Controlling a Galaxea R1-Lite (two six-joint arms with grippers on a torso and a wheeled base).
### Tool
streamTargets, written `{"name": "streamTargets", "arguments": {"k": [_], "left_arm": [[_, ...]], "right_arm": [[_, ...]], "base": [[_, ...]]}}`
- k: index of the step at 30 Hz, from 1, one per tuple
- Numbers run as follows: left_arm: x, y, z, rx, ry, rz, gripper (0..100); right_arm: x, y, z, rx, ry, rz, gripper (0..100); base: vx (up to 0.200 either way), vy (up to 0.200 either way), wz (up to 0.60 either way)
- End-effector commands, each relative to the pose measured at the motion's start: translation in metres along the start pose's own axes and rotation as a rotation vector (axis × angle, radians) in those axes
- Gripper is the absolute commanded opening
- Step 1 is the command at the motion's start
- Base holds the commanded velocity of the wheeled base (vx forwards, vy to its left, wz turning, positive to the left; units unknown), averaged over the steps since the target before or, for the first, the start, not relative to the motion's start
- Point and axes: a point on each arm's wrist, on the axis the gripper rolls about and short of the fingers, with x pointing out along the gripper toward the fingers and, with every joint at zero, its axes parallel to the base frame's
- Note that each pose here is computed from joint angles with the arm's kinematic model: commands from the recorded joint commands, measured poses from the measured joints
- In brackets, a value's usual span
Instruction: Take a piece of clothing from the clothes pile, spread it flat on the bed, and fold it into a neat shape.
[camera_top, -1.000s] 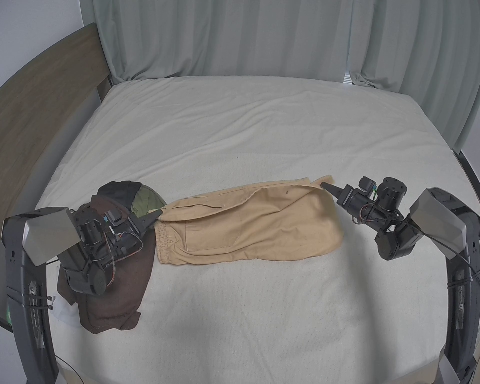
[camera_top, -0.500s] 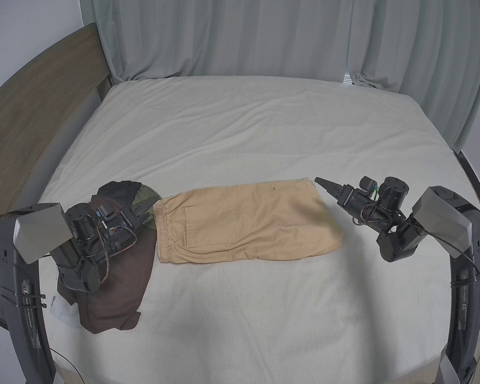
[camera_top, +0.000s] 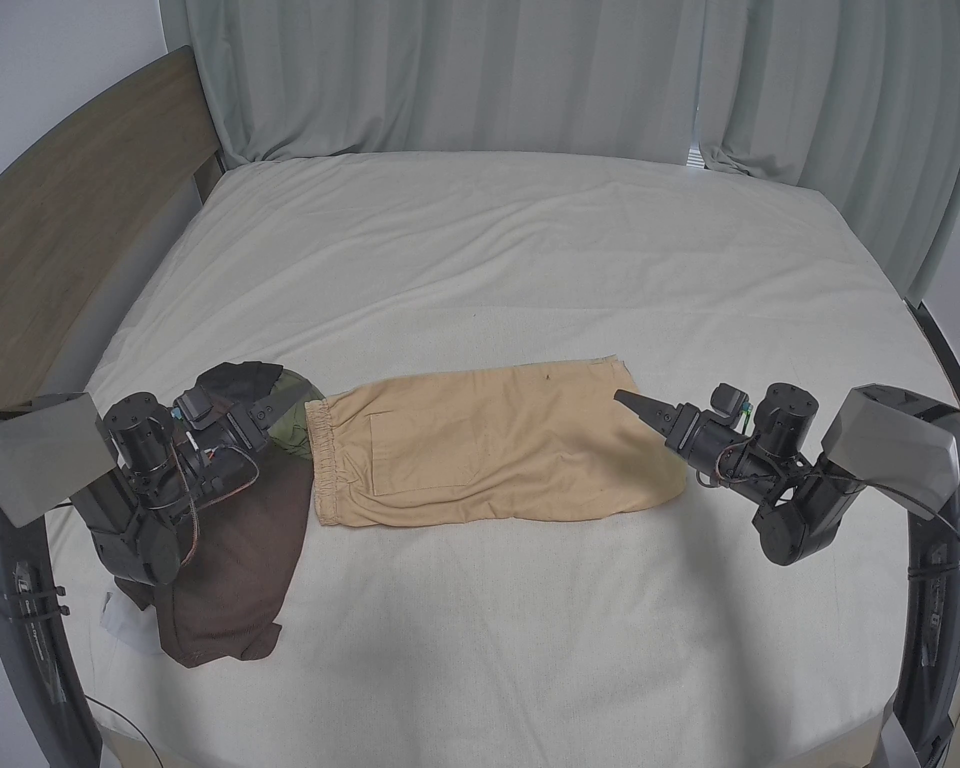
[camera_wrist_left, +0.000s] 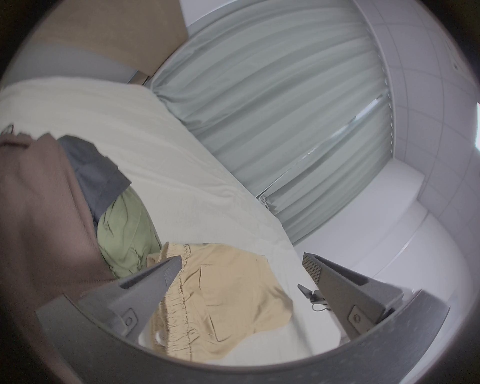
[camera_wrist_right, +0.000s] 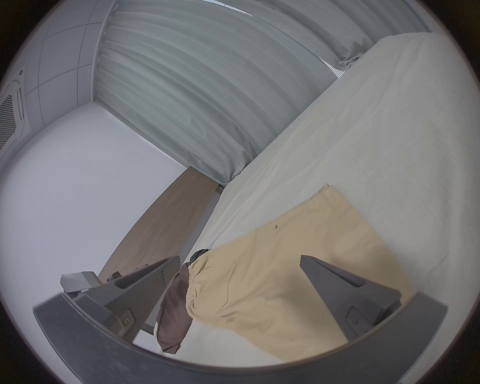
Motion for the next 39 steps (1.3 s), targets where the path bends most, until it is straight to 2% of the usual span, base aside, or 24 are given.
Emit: {"name": "streamTargets", "arguments": {"k": [1,6,7,8,12,15,18,26,39], "left_arm": [[-0.010,-0.010,0.001,0.121,0.004,0.006,100],[-0.017,-0.011,-0.006,0.345,0.033,0.020,100],[-0.017,-0.011,-0.006,0.345,0.033,0.020,100],[-0.018,-0.012,-0.008,0.419,0.043,0.018,100],[-0.021,-0.012,-0.015,0.586,0.070,0.013,100],[-0.023,-0.018,-0.013,0.669,0.067,0.005,100],[-0.024,-0.026,-0.007,0.686,0.046,-0.006,100],[-0.024,-0.026,-0.006,0.738,0.041,-0.004,100],[-0.024,-0.026,-0.005,0.742,0.037,-0.005,100]], "right_arm": [[-0.007,0.010,-0.016,0.012,0.034,0.006,100],[-0.016,0.016,-0.031,0.020,0.062,0.011,100],[-0.016,0.016,-0.031,0.020,0.062,0.011,100],[-0.016,0.017,-0.032,0.019,0.066,0.014,100],[-0.018,0.021,-0.033,0.021,0.073,0.014,100],[-0.021,0.025,-0.036,0.018,0.090,0.012,100],[-0.023,0.025,-0.039,0.024,0.102,0.003,100],[-0.029,0.024,-0.052,0.051,0.148,-0.020,100],[-0.027,0.011,-0.080,0.084,0.218,-0.053,100]], "base": [[0.000,0.000,0.00],[0.000,0.000,0.00],[0.000,0.000,0.00],[0.000,0.000,0.00],[0.000,0.000,0.00],[0.000,0.000,0.00],[0.000,0.000,0.00],[0.000,0.000,0.00],[0.000,0.000,0.00]]}}
